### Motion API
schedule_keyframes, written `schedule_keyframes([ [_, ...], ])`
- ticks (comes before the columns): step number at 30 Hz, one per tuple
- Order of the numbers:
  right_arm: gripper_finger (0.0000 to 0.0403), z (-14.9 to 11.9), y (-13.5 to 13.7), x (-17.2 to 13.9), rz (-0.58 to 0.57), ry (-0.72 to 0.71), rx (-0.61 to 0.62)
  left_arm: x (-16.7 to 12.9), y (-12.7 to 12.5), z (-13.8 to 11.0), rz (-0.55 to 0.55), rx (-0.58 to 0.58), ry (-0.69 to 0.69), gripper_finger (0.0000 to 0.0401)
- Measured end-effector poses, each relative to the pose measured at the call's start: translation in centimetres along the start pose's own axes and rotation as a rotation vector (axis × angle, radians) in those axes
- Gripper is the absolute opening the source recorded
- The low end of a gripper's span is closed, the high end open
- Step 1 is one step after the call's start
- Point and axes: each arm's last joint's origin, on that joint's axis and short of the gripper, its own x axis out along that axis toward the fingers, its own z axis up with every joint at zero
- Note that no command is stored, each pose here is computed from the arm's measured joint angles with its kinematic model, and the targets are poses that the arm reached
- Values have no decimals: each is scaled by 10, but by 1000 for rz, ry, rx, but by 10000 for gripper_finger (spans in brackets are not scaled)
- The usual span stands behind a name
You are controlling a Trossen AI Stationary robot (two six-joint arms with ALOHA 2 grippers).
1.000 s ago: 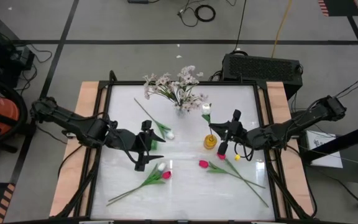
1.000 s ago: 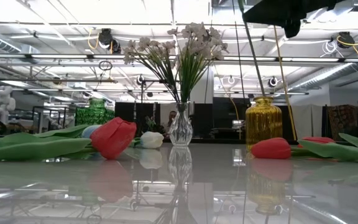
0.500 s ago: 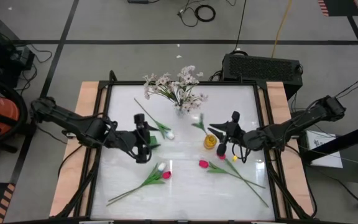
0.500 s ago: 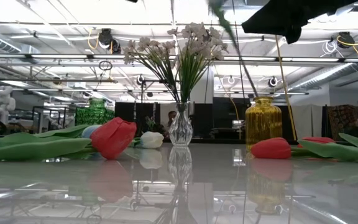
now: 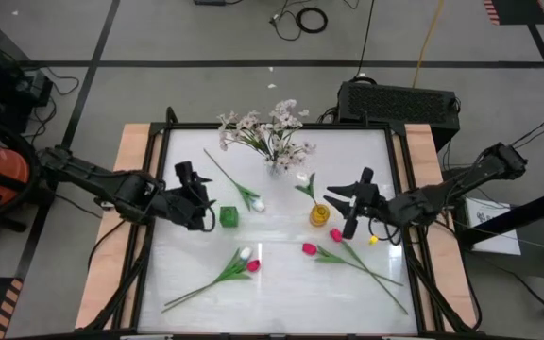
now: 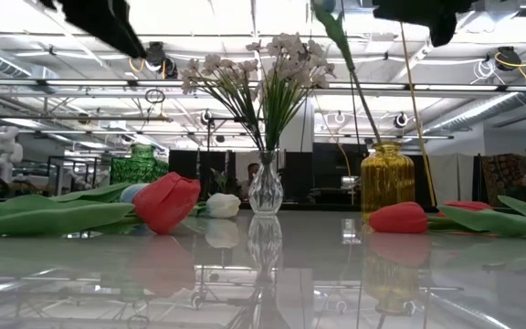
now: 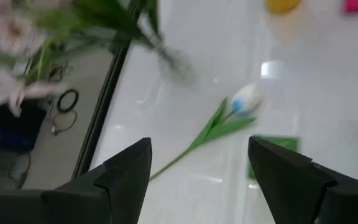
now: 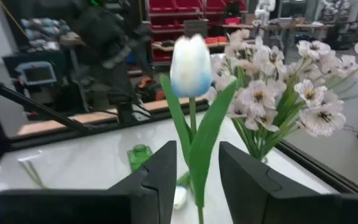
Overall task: Sort flowers into vase by color
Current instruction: Put the top white flower into the yellow vase
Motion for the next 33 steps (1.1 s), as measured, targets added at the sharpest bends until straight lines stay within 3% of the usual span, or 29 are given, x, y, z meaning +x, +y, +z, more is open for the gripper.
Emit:
schedule_keyframes([
  [5,112,7,0,-10,37,-25,8,11,16,-19,66,-33,32,243],
  [10,112,11,0,-16,62,-40,11,24,27,-29,232,151,124,221],
  [18,112,12,1,-21,87,-47,16,61,30,-52,356,162,305,219],
  [20,112,12,2,-22,94,-46,16,69,32,-61,334,180,345,219],
  [24,112,12,3,-24,104,-45,-4,81,39,-62,141,200,331,219],
  [27,112,12,3,-24,103,-46,-15,89,48,-59,56,212,289,219],
  [33,112,12,3,-24,103,-47,-28,103,68,-66,-12,218,329,218],
])
